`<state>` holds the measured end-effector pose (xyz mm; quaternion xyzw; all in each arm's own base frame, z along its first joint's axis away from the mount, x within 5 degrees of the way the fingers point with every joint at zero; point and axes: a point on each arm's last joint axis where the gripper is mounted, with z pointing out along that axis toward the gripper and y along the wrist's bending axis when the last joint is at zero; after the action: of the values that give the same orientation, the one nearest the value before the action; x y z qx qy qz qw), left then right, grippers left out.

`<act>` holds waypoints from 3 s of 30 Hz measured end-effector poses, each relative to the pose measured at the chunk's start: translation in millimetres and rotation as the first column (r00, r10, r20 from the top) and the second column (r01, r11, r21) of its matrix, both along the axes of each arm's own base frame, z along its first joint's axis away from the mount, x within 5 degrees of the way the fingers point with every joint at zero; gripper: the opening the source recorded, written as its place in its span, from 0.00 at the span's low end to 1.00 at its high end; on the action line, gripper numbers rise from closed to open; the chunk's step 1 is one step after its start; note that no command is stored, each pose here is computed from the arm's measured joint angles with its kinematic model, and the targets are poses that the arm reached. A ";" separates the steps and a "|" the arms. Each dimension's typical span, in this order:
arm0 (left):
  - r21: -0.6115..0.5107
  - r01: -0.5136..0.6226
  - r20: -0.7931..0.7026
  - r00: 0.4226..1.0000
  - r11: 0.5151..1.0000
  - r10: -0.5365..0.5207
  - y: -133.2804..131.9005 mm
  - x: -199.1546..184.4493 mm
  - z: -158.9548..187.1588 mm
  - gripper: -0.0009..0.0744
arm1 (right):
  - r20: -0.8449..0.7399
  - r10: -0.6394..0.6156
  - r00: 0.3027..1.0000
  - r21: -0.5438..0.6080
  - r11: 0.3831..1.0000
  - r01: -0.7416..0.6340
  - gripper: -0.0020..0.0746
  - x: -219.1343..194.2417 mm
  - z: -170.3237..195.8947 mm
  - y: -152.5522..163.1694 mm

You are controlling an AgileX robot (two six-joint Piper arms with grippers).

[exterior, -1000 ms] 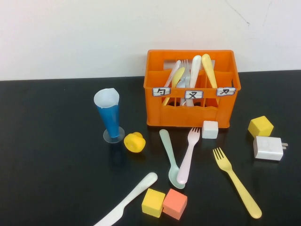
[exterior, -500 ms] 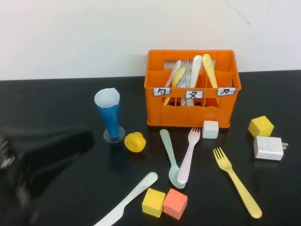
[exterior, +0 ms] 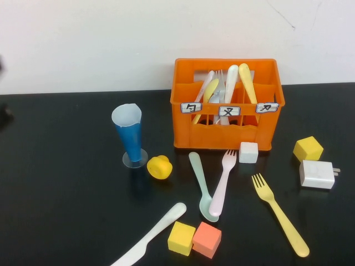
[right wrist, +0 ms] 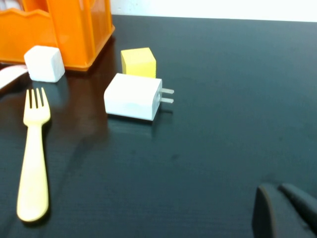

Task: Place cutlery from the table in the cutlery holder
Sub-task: Pick up the knife

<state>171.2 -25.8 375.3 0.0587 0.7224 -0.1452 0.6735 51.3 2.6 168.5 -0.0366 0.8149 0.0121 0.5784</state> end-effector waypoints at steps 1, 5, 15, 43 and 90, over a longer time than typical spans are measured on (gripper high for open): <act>0.002 -0.057 0.009 0.998 0.998 0.057 5.0 2.8 0.2 0.01 | 0.000 0.000 1.000 0.000 1.000 0.000 0.02 0.0 0.0 0.0; 0.006 -0.164 -0.003 0.986 0.986 0.164 15.0 14.0 -4.2 0.01 | 0.000 0.000 1.000 0.000 1.000 0.000 0.02 0.0 0.0 0.0; 0.040 -0.093 -0.038 0.995 0.995 0.094 9.1 27.5 -14.2 0.01 | 0.000 0.000 1.000 0.001 1.000 0.000 0.02 0.0 0.0 0.0; 0.207 0.498 -0.859 0.504 0.842 -0.087 -59.8 56.3 -75.3 0.17 | 0.000 0.000 1.000 0.003 1.000 0.000 0.02 0.0 0.0 0.1; 0.346 0.759 -0.894 0.445 0.551 -0.052 -183.9 108.2 -189.5 0.39 | 0.000 0.000 1.000 0.004 1.000 0.000 0.02 0.0 0.0 0.1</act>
<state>279.5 -209.7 185.8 0.4355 0.8915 -0.0351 0.1193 51.3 2.7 168.5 -0.0356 0.8149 0.0136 0.5783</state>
